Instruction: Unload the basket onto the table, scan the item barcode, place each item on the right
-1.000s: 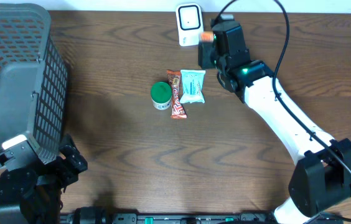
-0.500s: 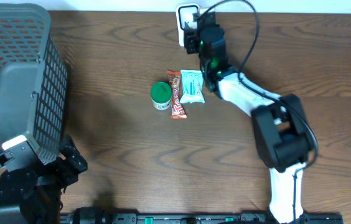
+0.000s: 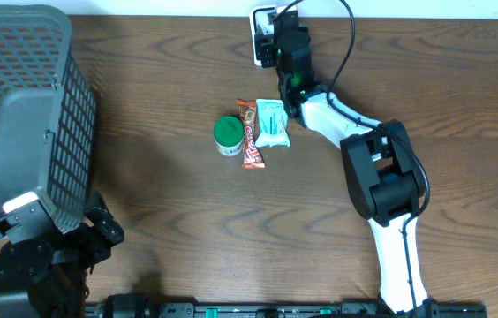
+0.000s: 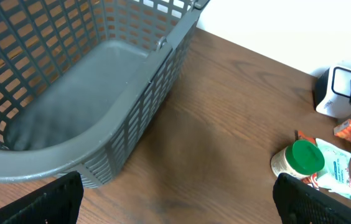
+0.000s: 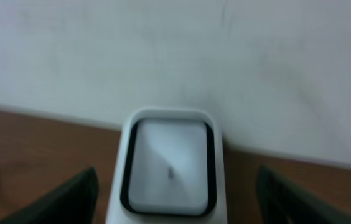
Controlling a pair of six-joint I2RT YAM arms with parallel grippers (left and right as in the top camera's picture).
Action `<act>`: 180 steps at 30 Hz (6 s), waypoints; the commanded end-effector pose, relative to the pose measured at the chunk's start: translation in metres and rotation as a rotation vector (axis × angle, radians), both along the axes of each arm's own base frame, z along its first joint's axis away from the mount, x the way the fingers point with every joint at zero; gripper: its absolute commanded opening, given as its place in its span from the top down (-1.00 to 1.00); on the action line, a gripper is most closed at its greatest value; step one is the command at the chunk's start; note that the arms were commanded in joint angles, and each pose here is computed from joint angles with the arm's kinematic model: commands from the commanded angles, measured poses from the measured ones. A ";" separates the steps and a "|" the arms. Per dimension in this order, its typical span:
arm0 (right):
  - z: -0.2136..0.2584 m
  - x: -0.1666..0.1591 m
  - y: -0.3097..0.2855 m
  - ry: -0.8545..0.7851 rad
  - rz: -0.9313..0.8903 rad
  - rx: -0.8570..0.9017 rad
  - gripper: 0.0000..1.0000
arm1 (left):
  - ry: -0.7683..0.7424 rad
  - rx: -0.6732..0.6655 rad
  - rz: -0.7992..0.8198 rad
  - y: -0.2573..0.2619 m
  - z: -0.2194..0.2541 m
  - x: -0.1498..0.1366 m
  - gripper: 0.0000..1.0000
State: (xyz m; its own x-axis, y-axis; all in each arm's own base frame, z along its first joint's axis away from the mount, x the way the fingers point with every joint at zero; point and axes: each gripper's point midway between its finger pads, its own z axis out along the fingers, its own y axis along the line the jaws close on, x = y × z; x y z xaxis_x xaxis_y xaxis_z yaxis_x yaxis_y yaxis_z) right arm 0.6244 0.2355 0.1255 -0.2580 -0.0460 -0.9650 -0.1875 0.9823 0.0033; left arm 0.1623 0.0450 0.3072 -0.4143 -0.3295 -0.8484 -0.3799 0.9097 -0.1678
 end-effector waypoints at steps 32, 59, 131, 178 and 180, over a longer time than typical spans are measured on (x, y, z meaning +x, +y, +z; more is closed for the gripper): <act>-0.111 -0.055 -0.053 0.546 -0.222 0.086 -0.99 | -0.002 0.005 0.012 0.002 0.000 -0.001 -0.96; -0.033 -0.232 -0.095 1.142 -0.218 -0.046 -0.45 | -0.002 0.005 0.012 0.002 0.000 -0.001 -0.96; -0.117 -0.262 -0.103 1.249 -0.293 0.245 0.98 | -0.002 0.005 0.012 0.002 0.000 -0.001 -0.96; -0.125 -0.234 -0.085 0.807 0.934 -0.736 -0.98 | -0.002 0.005 0.012 0.002 0.000 -0.001 -0.96; -0.142 -0.234 -0.091 0.844 0.921 -0.762 -0.99 | -0.002 0.005 0.012 0.002 0.000 -0.001 -0.96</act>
State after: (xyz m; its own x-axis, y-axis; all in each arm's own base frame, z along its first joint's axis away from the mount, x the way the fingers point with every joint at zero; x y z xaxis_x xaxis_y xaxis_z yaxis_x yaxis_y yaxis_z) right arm 0.3923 0.1520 0.0110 -0.3395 -0.8944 -0.2912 -0.9321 0.3614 -0.0230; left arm 0.1622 0.0450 0.3073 -0.4139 -0.3295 -0.8486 -0.3799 0.9097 -0.1679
